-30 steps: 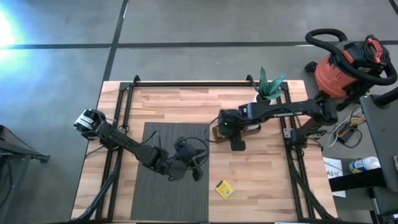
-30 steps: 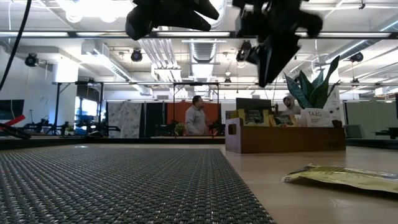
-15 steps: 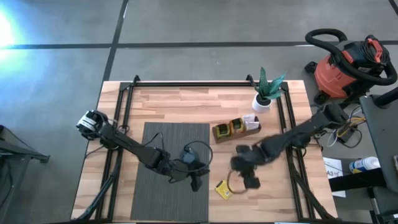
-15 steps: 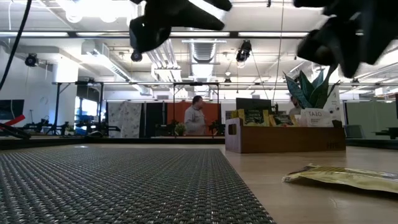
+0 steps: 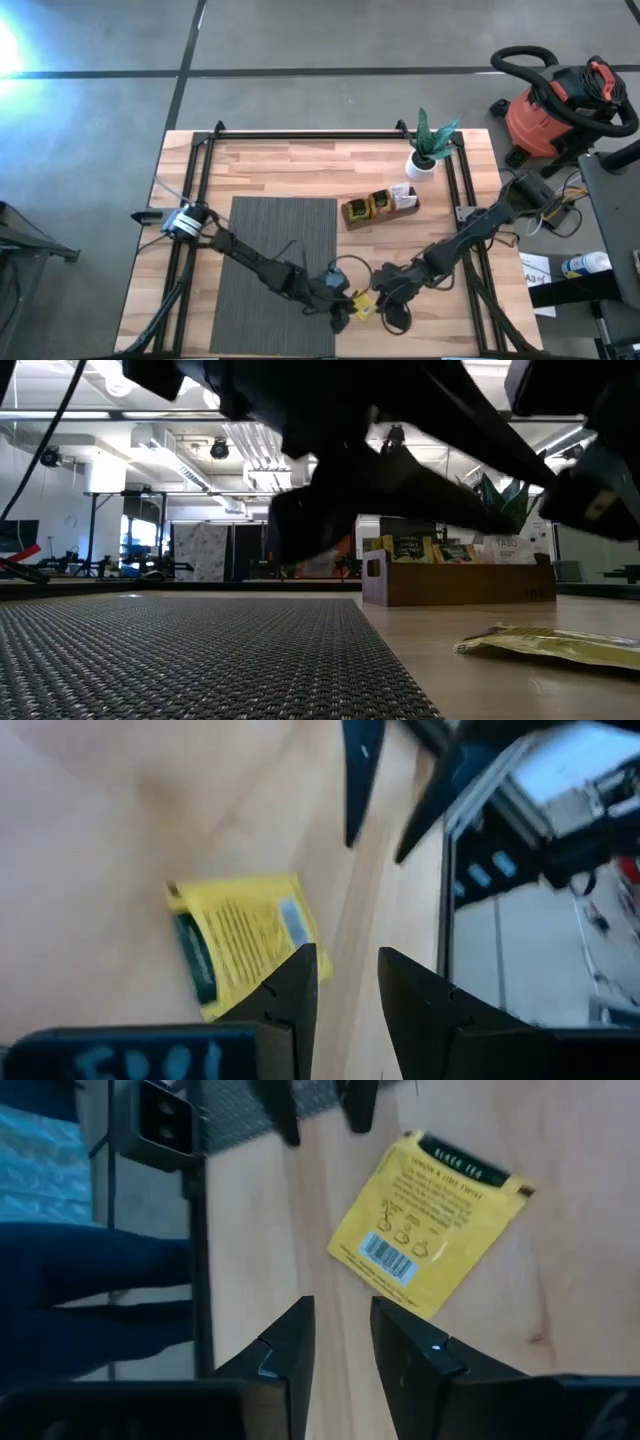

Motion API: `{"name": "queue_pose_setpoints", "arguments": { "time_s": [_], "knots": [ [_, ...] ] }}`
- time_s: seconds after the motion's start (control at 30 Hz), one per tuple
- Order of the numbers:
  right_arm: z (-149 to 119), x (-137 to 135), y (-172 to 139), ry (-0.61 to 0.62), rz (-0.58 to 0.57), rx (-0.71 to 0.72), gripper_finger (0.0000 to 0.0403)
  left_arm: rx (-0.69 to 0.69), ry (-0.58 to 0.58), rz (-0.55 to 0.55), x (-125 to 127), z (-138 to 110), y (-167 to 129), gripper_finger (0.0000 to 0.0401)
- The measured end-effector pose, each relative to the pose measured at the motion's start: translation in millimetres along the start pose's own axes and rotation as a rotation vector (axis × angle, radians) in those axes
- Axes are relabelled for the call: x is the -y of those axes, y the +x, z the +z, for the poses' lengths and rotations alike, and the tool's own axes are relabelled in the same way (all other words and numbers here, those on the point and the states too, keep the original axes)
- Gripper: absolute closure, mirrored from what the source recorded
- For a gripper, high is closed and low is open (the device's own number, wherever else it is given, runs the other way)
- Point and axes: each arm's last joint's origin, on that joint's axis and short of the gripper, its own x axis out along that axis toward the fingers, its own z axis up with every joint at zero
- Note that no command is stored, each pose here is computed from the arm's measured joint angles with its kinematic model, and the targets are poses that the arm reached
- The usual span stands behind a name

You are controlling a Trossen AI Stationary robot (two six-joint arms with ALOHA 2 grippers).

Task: Pick & Place Tea
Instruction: Put the yellow tea bag into the middle section of the wooden organizer

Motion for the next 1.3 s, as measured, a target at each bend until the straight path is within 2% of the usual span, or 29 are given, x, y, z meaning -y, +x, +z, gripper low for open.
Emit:
{"name": "queue_pose_setpoints", "arguments": {
  "time_s": [0.2, 0.43, 0.7, 0.9, 1.07, 1.3],
  "knots": [
    [-9.3, 2.7, 29.2, 0.012, -0.024, -0.037, 0.0303, -0.088, -0.002, 0.069, -5.7, -8.8, 20.8, 0.0298],
    [-11.4, 7.3, 51.0, 0.021, -0.081, -0.044, 0.031, -0.141, 0.009, 0.159, -15.9, -10.0, 19.1, 0.0298],
    [-10.0, 8.7, 62.5, 0.03, -0.114, -0.01, 0.032, -0.158, 0.01, 0.207, -24.0, -5.4, 16.0, 0.0298],
    [-10.6, 11.9, 68.1, 0.055, -0.117, -0.008, 0.0326, -0.105, 0.036, 0.237, -20.8, 7.1, 8.2, 0.0298],
    [-10.0, 12.9, 67.7, 0.045, -0.12, -0.009, 0.0328, -0.109, 0.031, 0.294, -32.9, 16.8, 8.3, 0.0298],
    [-8.3, 15.1, 67.6, 0.044, -0.135, 0.008, 0.0331, -0.179, 0.02, 0.217, -36.3, 24.1, 10.4, 0.0298]
  ]
}}
